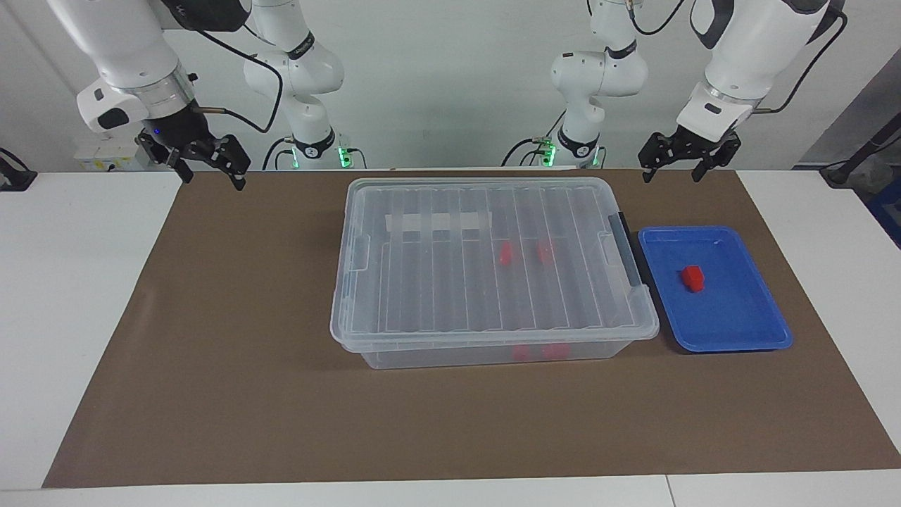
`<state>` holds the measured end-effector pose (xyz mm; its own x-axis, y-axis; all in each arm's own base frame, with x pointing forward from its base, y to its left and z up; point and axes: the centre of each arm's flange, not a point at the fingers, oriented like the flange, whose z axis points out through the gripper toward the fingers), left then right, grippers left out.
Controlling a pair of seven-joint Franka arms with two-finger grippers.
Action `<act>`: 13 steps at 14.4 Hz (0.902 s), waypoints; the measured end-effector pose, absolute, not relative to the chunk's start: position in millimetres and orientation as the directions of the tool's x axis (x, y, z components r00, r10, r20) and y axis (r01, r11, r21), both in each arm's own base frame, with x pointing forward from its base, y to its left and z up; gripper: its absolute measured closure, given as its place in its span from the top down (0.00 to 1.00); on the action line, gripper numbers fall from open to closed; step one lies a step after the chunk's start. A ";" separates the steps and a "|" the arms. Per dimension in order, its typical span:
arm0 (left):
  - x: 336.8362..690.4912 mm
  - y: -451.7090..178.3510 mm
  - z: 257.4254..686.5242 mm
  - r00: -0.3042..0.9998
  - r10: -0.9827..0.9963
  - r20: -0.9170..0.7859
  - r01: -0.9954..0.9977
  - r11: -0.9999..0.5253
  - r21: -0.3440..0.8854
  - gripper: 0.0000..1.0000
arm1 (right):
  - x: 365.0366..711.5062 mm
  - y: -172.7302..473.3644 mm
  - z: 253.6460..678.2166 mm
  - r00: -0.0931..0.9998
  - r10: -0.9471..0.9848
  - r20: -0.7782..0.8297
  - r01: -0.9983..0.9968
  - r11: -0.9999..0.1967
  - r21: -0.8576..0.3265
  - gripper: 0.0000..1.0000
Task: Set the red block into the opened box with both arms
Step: 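Reach the right gripper to the lid edge while the left gripper draws back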
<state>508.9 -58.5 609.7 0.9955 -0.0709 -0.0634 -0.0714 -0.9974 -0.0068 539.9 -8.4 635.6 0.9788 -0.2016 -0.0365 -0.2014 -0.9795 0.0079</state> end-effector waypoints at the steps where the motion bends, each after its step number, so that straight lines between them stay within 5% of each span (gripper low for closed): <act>1: 508.9 -58.5 609.7 0.995 -0.071 -0.063 -0.071 -0.997 -0.007 1.00 | 539.8 -8.4 635.5 0.979 -0.202 -0.037 -0.201 -0.979 0.008 1.00; 13: 508.9 -58.5 609.7 0.996 -0.070 -0.063 -0.071 -0.997 -0.007 1.00 | 542.8 -0.1 626.1 0.982 -0.186 -0.029 -0.186 -0.982 0.007 1.00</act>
<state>508.9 -58.5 609.7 0.9955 -0.0702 -0.0634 -0.0708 -0.9975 -0.0068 542.8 -0.1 626.1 0.9820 -0.1865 -0.0291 -0.1864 -0.9825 0.0065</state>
